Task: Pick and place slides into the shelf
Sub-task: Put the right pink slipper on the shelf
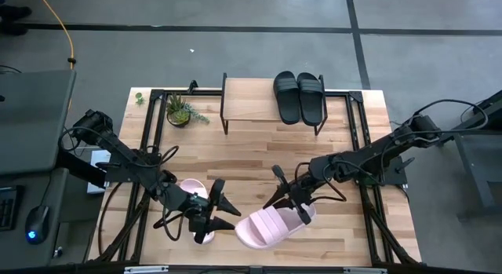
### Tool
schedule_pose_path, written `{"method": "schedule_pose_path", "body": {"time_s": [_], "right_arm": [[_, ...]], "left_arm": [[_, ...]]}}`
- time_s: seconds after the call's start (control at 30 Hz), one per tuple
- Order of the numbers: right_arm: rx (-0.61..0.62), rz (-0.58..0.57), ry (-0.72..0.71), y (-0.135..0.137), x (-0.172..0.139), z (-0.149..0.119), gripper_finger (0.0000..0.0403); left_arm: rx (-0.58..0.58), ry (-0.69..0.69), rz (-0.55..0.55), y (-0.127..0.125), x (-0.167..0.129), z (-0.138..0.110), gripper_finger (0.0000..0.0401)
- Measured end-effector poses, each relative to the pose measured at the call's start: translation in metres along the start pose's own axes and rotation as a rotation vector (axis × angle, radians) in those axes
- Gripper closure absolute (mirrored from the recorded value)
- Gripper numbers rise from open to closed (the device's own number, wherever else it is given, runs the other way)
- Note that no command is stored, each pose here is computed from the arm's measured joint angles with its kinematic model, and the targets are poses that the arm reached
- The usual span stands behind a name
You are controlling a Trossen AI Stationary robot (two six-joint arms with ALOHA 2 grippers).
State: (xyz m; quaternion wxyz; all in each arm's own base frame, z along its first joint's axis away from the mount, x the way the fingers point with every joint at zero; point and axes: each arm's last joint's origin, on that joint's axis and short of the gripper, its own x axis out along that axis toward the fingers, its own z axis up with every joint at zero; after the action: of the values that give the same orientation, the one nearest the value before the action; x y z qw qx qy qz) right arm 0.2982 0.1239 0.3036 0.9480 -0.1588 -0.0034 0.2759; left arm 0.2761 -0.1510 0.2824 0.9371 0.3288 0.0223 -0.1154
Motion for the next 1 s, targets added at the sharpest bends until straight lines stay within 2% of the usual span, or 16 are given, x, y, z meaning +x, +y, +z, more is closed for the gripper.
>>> {"method": "schedule_pose_path", "body": {"time_s": [1.0], "right_arm": [[-0.034, -0.050, -0.010, -0.011, 0.011, -0.014, 0.0403]], "left_arm": [[-0.003, -0.013, -0.009, -0.002, 0.006, -0.004, 0.0194]]}}
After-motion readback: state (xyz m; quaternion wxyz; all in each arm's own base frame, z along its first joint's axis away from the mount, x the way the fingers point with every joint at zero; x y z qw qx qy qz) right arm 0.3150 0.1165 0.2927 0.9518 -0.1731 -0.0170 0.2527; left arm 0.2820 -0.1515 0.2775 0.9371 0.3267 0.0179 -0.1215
